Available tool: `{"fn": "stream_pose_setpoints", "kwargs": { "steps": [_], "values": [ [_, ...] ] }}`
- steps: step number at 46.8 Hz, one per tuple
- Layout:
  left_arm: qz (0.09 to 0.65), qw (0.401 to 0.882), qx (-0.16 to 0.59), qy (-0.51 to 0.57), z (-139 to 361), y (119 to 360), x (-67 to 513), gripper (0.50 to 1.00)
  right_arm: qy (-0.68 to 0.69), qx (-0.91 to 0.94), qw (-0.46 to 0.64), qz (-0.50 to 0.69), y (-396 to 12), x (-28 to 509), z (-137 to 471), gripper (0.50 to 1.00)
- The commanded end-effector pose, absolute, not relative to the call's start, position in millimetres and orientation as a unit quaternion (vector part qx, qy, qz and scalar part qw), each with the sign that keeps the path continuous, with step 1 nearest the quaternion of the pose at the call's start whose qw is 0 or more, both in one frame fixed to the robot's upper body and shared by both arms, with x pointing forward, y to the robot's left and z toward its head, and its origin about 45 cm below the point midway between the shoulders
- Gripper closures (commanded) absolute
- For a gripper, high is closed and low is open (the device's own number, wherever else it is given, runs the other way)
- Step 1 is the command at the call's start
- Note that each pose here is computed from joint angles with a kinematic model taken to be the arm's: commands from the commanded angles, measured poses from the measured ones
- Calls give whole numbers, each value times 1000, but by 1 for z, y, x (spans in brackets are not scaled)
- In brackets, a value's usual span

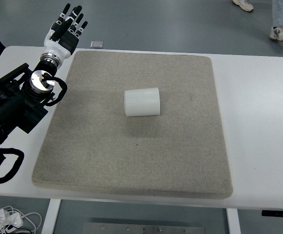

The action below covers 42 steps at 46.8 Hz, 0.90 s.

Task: Flip white cup upright
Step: 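Raise the left hand and swing it toward the white cup, then reach the left hand over the lying white cup, fingers pointing down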

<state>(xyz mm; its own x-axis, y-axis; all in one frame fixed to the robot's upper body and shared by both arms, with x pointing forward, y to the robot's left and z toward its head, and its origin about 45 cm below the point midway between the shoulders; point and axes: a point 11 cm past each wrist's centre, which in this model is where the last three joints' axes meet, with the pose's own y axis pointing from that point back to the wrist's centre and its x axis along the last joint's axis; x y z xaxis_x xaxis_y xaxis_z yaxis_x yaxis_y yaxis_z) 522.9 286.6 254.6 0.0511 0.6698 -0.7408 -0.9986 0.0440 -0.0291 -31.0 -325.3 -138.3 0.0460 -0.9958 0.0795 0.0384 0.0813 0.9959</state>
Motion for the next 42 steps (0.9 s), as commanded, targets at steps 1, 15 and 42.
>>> {"fn": "stream_pose_setpoints", "kwargs": {
  "steps": [1,15,42],
  "values": [
    [625,673,-282,276,257,284,523,506,-498,480,541,-478,-325,-31,-138,548],
    [582,773,-184,172,284,255,530,506,-499,480,541,-478,-325,-31,-138,548],
    [445,884,80,-120,319,184,519,510,-498,480,541,-478,-325,-31,-138,548]
  ]
}}
